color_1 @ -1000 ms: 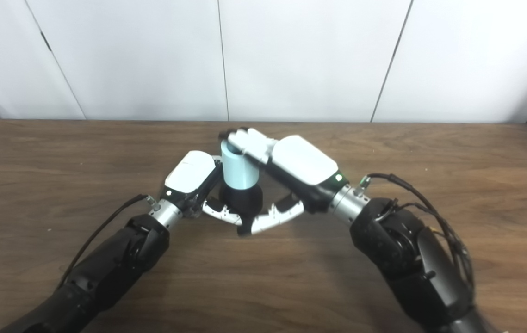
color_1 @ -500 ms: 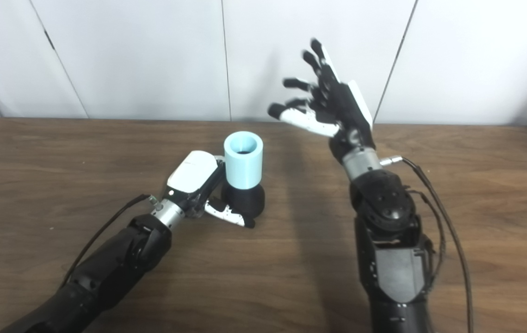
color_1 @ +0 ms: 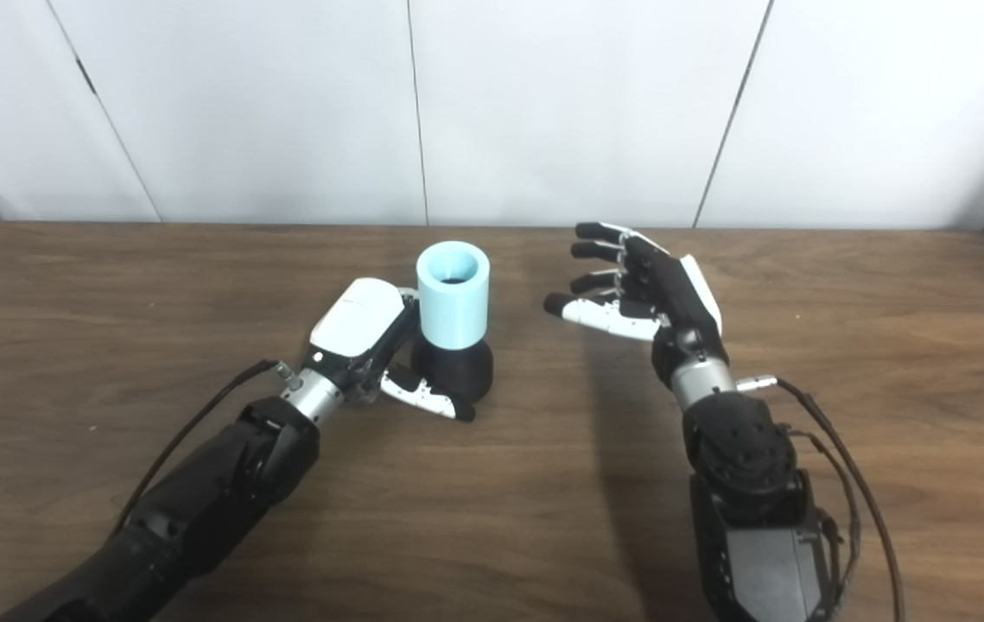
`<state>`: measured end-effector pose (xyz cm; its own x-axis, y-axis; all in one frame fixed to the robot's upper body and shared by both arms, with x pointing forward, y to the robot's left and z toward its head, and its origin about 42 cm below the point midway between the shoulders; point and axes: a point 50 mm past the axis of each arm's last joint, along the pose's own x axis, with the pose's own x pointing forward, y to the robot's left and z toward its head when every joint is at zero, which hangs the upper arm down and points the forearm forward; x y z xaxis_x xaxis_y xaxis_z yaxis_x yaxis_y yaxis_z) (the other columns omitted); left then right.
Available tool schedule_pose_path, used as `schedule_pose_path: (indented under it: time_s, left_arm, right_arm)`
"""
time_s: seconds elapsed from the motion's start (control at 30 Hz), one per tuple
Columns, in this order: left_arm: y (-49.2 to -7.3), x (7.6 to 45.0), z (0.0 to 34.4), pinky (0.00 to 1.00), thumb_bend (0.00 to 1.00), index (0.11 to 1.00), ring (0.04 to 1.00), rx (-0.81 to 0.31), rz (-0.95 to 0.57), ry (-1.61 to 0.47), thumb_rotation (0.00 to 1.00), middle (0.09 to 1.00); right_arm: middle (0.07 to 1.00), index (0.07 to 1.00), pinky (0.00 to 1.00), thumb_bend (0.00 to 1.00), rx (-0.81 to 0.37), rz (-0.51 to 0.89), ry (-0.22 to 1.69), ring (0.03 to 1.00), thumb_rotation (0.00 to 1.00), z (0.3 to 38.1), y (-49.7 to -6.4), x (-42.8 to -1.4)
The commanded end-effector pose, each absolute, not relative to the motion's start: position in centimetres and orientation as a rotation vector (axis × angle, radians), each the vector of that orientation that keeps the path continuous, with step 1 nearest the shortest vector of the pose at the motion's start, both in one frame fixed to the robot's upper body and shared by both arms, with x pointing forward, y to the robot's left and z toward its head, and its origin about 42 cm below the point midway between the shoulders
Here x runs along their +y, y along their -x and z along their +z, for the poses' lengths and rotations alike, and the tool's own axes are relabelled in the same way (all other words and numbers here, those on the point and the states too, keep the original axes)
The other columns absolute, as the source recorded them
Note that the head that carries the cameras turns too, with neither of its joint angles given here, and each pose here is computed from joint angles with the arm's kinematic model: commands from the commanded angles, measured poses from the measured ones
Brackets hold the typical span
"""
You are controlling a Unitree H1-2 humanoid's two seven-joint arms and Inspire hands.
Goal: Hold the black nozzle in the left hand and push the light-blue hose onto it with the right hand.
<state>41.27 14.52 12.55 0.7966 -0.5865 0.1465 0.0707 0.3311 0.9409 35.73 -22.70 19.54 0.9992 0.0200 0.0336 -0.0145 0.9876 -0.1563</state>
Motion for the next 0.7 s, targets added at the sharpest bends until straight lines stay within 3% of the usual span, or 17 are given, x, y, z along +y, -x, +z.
schedule_pose_path:
  time_s: [0.0,0.17,0.33,0.4,0.43,0.5,0.53,0.67]
  left_arm:
    - [-36.2,15.5,4.4,0.48,0.53,0.495,0.533,-0.241,-0.710,-1.224,0.00,0.466]
    - [-36.3,15.8,4.6,0.52,0.53,0.500,0.541,-0.234,-0.689,-1.203,0.00,0.460]
    - [-36.5,16.4,5.0,0.56,0.53,0.503,0.576,-0.198,-0.667,-1.168,0.00,0.464]
    - [-36.8,16.9,5.6,0.61,0.52,0.499,0.644,-0.118,-0.709,-1.166,0.05,0.591]
    - [-36.9,17.2,6.2,0.68,0.74,0.698,0.735,-0.065,-0.731,-1.165,0.16,0.723]
    - [-37.2,17.9,7.4,0.82,0.96,0.950,0.934,0.001,-0.736,-1.140,0.31,0.949]
    - [-37.2,18.2,7.9,0.88,0.99,0.984,0.979,0.011,-0.724,-1.126,0.34,0.984]
    - [-36.8,20.4,10.3,0.92,1.00,0.999,0.999,-0.017,-0.602,-1.047,0.34,0.999]
  right_arm:
    - [0.696,0.691,0.44,0.65,-0.169,-0.008,0.213,0.572,0.08,21.0,-35.7,-22.6]
    - [0.690,0.700,0.41,0.68,-0.288,-0.039,0.450,0.540,0.05,19.5,-35.2,-23.2]
    - [0.719,0.716,0.44,0.72,-0.305,-0.072,0.471,0.569,0.06,18.4,-34.9,-23.5]
    - [0.723,0.717,0.44,0.72,-0.316,-0.080,0.468,0.576,0.05,18.0,-34.9,-23.6]
    - [0.720,0.715,0.44,0.72,-0.323,-0.084,0.469,0.575,0.04,17.9,-34.9,-23.6]
    - [0.714,0.711,0.44,0.72,-0.331,-0.090,0.472,0.573,0.04,17.6,-34.8,-23.6]
    - [0.712,0.711,0.44,0.72,-0.332,-0.093,0.475,0.574,0.05,17.4,-34.8,-23.6]
    - [0.715,0.711,0.44,0.71,-0.329,-0.079,0.467,0.573,0.04,17.2,-34.7,-23.4]
